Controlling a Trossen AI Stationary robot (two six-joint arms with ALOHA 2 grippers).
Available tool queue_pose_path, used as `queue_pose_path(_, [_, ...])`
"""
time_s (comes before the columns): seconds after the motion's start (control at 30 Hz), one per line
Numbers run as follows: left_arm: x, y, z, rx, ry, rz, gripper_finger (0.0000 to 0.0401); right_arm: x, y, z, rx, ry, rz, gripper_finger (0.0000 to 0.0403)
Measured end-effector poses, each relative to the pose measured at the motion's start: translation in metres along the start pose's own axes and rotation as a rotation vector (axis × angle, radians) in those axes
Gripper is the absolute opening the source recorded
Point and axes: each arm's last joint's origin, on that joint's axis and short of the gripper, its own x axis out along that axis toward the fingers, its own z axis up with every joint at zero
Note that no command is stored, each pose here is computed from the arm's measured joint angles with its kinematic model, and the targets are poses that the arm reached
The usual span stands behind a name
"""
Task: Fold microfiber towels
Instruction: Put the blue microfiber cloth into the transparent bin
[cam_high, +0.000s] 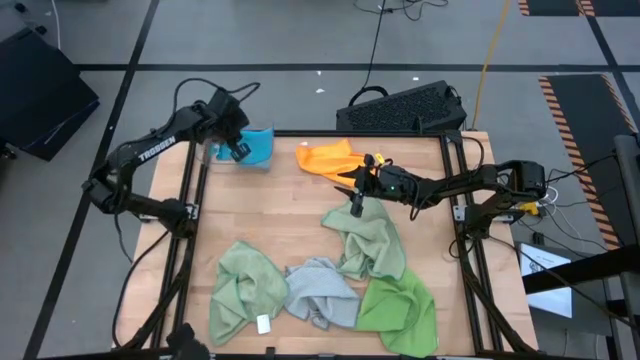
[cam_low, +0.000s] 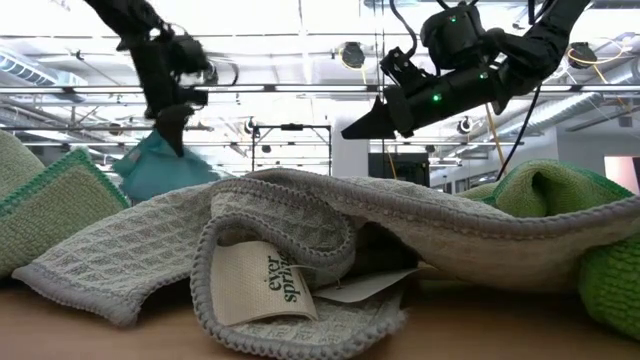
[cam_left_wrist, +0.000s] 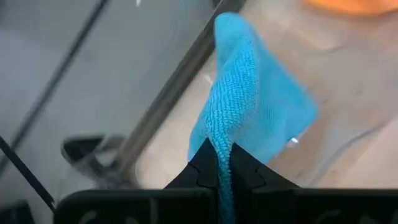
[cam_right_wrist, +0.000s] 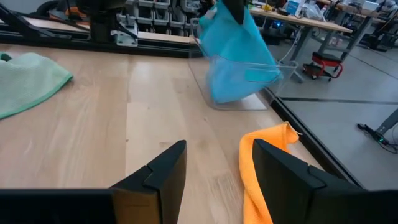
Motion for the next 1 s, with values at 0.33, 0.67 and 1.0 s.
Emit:
queue_pose_path(0.33, [0.020,-0.005,0.003,-0.020,0.027,-0.179,0.0012,0.000,0.001,-0.001,-0.008,0.004,0.033,0.0176])
queue_pose_path(0.67, [-0.009,-0.003,0.010,-0.009,-0.087,-0.153,0.0016,0.000,-0.005,-0.002,0.001,0.007,0.007,0.0176])
queue_pose_path(1.0, [0.046,0.023,-0.008,0.005,0.160,-0.036,0.0015,0.000,-0.005,-0.002,0.004,0.007,0.008,0.0176])
